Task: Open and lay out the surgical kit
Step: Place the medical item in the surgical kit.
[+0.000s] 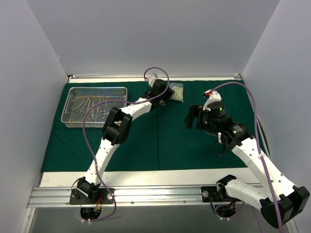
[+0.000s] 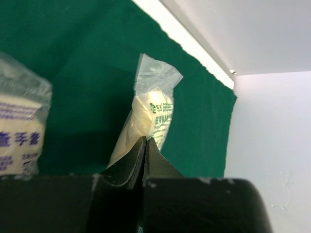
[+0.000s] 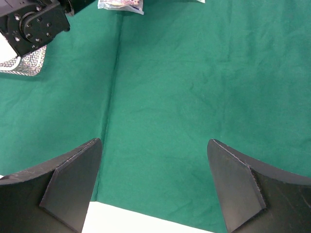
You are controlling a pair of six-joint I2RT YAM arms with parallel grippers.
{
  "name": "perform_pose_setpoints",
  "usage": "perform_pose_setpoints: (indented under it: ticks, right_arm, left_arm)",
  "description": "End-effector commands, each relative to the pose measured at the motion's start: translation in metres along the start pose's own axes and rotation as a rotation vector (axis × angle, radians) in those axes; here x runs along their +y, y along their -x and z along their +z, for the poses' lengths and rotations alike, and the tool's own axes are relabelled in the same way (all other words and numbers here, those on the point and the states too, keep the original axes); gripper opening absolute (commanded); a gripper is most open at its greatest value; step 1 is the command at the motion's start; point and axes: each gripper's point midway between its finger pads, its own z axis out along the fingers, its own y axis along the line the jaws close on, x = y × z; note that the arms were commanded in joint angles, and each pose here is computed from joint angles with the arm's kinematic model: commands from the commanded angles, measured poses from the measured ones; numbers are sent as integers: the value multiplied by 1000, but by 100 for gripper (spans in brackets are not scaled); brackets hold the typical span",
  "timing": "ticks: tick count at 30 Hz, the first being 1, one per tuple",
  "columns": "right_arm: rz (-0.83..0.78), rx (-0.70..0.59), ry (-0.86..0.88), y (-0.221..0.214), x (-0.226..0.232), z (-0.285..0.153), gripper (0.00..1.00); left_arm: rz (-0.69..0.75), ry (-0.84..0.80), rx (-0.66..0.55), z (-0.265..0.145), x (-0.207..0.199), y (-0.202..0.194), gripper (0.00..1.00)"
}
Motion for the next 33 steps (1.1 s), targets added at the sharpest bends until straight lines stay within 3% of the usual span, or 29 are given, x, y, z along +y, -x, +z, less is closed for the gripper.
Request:
perform_pose_setpoints:
  ticks: [1,5,12,25,33]
  right_arm:
    - [-8,-3,-14,-3,-4,-1,85]
    - [-6,-6,-9,-3,-3,-1,85]
    - [-7,-6,-4,-3,-2,-2,85]
    - [-15,-16,0,-1,-2,-6,85]
    - [-42,-52,-6,14,-2,-11,85]
  left_arm:
    - [-14,-15,-5,-9,-14,-3,3]
    - [-13,-2,7,-10,-7,-7,3]
    - [-6,-4,1,-10,-8,-5,13]
    - [111,-44,-14,-16,-30,15,50]
    - [323,-52,-59,-81,-85,56,81]
